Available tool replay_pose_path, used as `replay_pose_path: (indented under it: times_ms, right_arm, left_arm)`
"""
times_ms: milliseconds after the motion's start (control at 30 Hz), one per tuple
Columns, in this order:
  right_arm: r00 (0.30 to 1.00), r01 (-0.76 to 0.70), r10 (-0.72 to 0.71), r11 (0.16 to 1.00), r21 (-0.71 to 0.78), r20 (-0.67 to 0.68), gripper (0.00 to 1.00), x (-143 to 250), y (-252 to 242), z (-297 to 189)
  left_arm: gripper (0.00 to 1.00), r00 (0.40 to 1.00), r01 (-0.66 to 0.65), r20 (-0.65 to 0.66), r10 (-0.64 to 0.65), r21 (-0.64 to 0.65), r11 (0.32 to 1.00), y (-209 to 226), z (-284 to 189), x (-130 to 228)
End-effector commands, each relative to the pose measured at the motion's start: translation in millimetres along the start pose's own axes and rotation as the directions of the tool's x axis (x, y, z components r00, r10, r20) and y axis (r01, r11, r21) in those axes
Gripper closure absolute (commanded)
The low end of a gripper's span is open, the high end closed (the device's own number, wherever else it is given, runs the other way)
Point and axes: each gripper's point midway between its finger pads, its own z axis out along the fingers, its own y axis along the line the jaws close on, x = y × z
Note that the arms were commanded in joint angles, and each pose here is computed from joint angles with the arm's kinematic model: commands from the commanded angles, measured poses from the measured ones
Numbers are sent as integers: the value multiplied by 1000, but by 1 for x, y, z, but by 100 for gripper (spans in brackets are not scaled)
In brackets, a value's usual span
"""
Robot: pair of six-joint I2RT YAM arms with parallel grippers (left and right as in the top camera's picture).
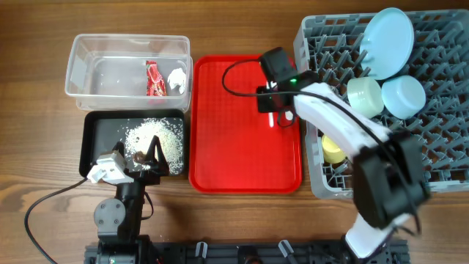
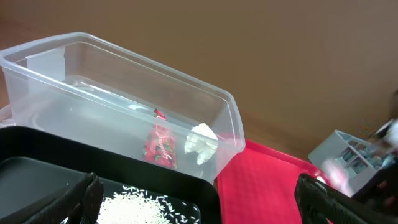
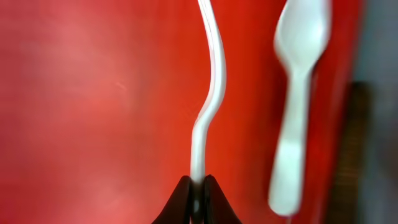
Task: Sort waste into correct bins and load items into the dishwasher rack
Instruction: 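Drop the white fork into the dishwasher rack with the right gripper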
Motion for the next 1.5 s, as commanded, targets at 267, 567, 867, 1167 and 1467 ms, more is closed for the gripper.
replay_pose_path:
  times_ms: [267, 567, 867, 1167, 1467]
  right_arm:
    - [958, -87, 2, 955, 285, 286, 96, -64, -126, -102]
    - [990, -7, -36, 953, 302, 138, 92, -46, -149, -61]
    - [976, 83, -125, 971, 226, 178, 66, -47, -85, -76]
    - [981, 80, -101, 988, 130, 166, 57, -39, -54, -71]
    - [936, -259, 193, 944, 206, 296, 93, -65, -137, -80]
  left_arm:
    - [0, 1000, 6, 4, -6, -16, 1000, 4, 0, 0]
    - [0, 1000, 6, 4, -6, -16, 1000, 4, 0, 0]
    - [0, 1000, 6, 4, -6, -16, 1000, 4, 0, 0]
    - [0, 1000, 6, 4, -6, -16, 1000, 4, 0, 0]
    - [0, 1000, 6, 4, -6, -16, 1000, 4, 0, 0]
